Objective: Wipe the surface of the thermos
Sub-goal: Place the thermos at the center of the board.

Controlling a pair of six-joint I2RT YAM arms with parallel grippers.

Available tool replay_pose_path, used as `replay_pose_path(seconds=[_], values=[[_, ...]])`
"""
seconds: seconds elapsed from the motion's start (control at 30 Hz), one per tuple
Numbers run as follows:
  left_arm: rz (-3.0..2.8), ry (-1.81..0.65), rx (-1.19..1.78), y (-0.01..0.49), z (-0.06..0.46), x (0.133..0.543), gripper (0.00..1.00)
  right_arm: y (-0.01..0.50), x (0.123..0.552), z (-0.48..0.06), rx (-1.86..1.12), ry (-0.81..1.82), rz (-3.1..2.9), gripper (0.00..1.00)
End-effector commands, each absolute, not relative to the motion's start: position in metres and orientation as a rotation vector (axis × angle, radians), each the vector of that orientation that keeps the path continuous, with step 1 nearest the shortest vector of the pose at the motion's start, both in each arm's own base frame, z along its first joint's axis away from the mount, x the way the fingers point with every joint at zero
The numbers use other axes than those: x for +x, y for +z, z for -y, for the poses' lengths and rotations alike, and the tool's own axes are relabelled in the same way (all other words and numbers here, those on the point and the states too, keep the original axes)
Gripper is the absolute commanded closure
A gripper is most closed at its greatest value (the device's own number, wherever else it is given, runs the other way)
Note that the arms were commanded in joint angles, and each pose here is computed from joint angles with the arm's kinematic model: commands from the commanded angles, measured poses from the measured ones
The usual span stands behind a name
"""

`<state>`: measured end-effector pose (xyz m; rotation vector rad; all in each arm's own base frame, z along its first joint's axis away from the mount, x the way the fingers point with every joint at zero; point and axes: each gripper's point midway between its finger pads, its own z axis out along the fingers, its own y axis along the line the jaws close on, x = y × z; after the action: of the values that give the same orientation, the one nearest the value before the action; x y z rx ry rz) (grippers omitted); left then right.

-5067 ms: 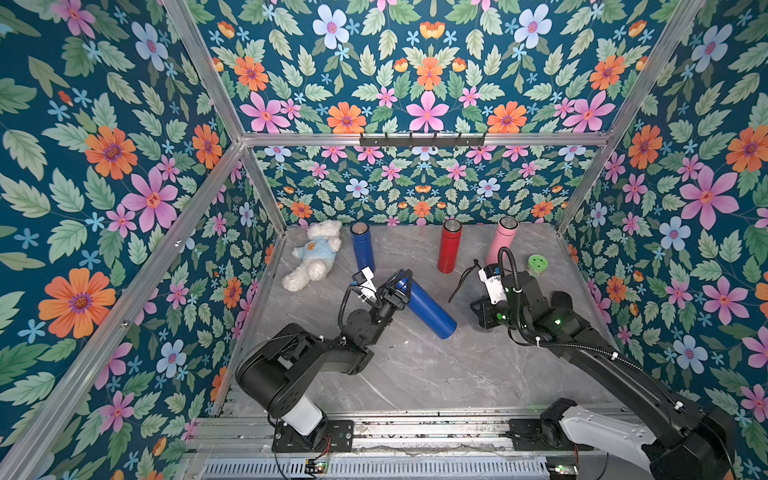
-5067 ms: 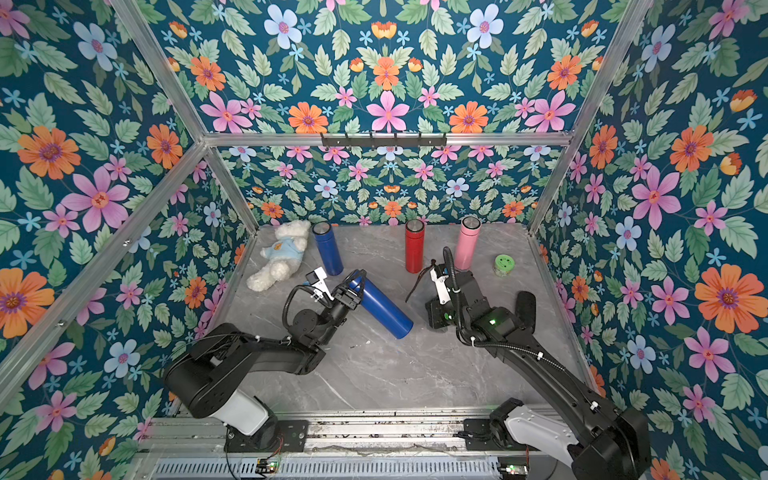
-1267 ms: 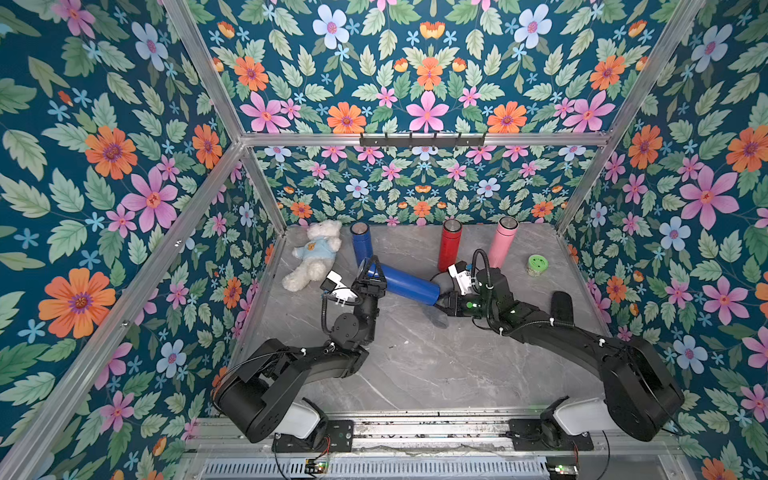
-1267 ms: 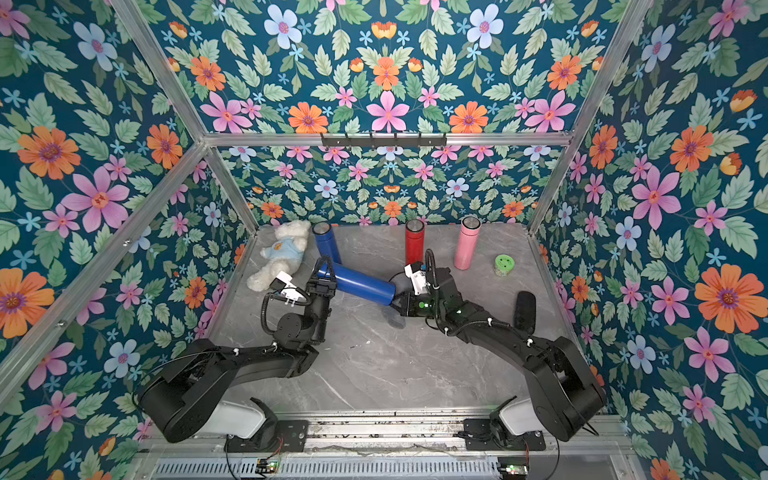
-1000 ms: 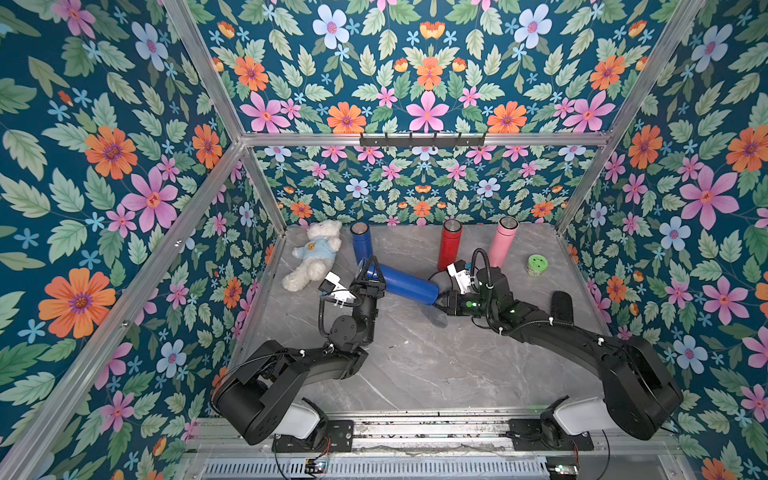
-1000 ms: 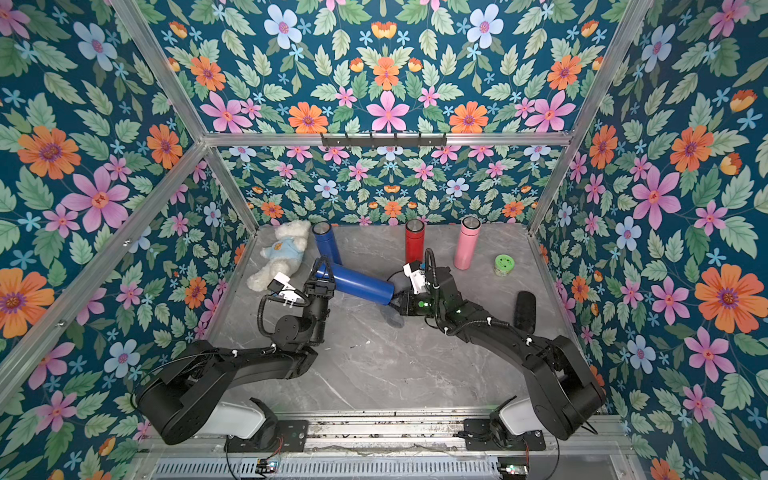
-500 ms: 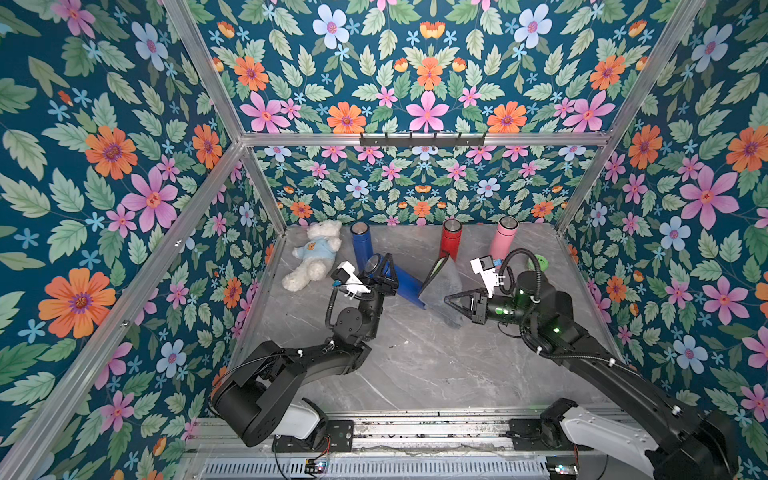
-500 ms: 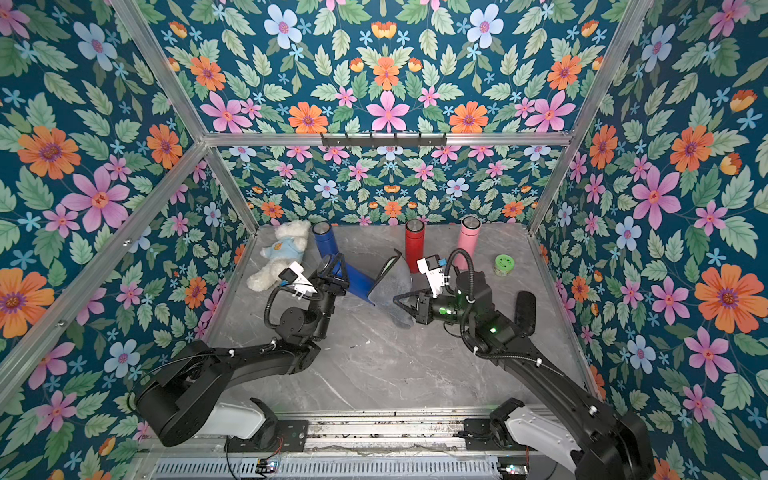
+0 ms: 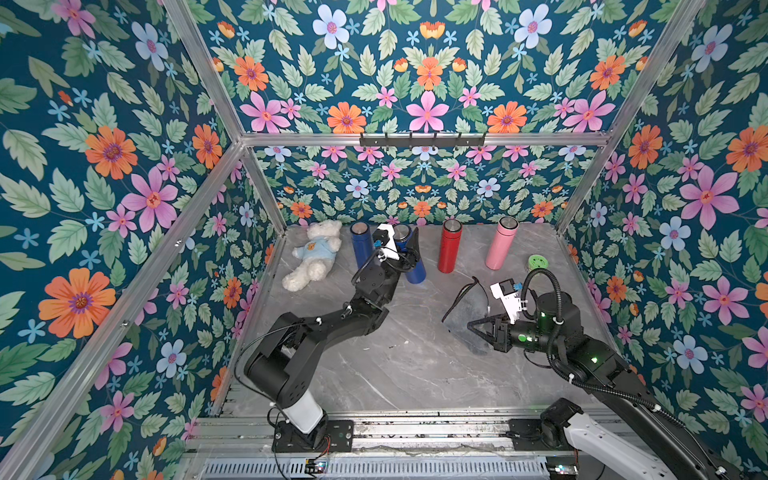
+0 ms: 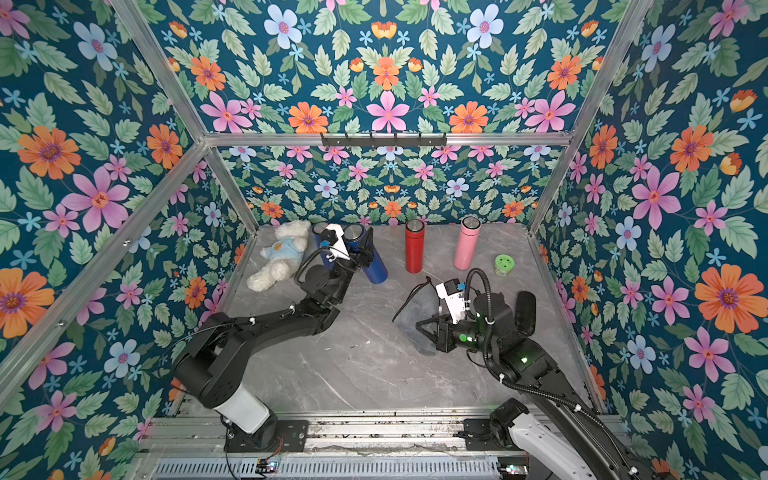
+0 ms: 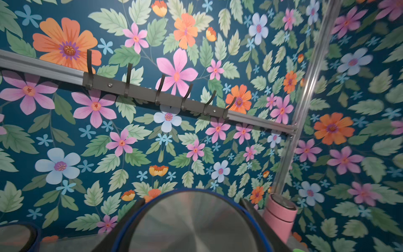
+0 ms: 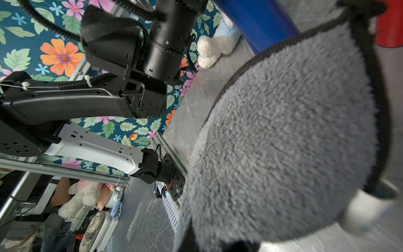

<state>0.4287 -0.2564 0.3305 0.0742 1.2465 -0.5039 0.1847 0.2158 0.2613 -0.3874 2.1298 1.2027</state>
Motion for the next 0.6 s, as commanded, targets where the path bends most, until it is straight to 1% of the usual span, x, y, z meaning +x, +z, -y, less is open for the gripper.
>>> replay_pose_path(seconds=[0.0, 0.27, 0.4, 0.57], values=[[-1.206, -0.476, 0.134, 0.333, 0.263, 0.451, 1.0, 0.257, 0.189, -0.212, -0.384, 1.147, -2.149, 1.0], [-1.222, -0.454, 0.163, 0.3, 0.266, 0.522, 1.0, 0.252, 0.203, -0.214, -0.399, 1.078, -2.189, 1.0], [-1.236, -0.448, 0.201, 0.282, 0.273, 0.543, 1.0, 0.249, 0.214, -0.219, -0.404, 1.074, -2.197, 1.0], [-1.271, -0.427, 0.261, 0.26, 0.286, 0.554, 1.0, 0.245, 0.225, -0.222, -0.396, 1.09, -2.195, 1.0]])
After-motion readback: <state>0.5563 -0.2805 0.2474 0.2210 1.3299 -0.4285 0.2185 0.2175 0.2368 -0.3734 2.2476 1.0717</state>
